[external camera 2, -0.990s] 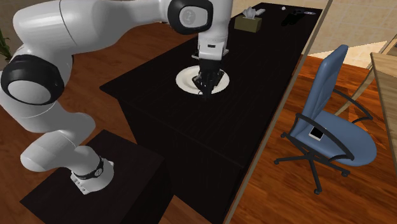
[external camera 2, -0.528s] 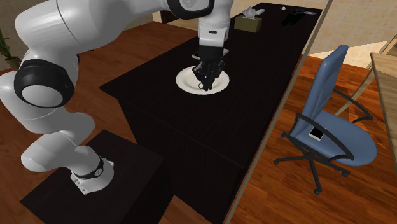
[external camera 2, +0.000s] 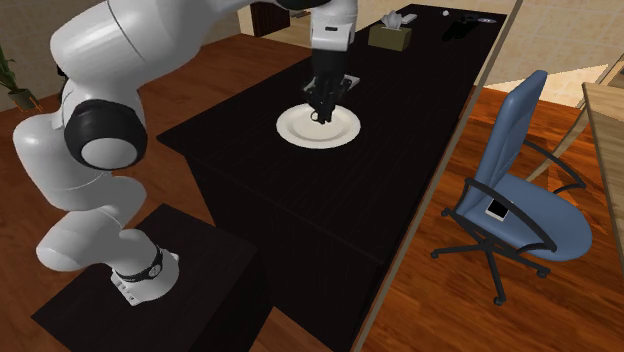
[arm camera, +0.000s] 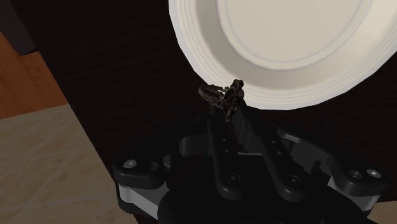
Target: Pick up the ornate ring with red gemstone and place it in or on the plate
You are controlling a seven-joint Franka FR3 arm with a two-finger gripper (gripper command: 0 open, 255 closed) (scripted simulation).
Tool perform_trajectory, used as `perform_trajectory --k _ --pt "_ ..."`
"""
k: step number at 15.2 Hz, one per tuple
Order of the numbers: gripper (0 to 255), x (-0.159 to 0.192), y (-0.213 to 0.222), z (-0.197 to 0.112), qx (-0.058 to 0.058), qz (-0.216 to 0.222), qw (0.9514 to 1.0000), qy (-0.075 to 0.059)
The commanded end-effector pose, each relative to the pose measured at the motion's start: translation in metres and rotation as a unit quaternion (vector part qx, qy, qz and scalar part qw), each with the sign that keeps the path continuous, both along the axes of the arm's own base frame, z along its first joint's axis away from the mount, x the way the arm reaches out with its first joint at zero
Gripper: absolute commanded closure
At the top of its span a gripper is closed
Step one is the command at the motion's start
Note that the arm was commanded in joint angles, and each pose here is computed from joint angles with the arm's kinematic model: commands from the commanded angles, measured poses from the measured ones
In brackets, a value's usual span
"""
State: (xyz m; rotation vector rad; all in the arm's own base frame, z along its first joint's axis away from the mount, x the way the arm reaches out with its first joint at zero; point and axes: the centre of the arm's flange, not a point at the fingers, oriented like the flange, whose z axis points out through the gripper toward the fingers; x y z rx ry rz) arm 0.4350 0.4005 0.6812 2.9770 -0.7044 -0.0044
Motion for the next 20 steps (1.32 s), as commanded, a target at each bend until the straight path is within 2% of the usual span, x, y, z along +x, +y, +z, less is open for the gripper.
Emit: perform_trajectory --k 1,7,20 --pt "255 -0.013 0.026 -0.001 0.000 -0.001 1.0000 0.000" --pt "255 -0.047 0.092 -0.001 0.000 -0.001 1.0000 0.000" --pt "255 -0.047 0.092 -0.070 0.000 -0.001 1.0000 0.000"
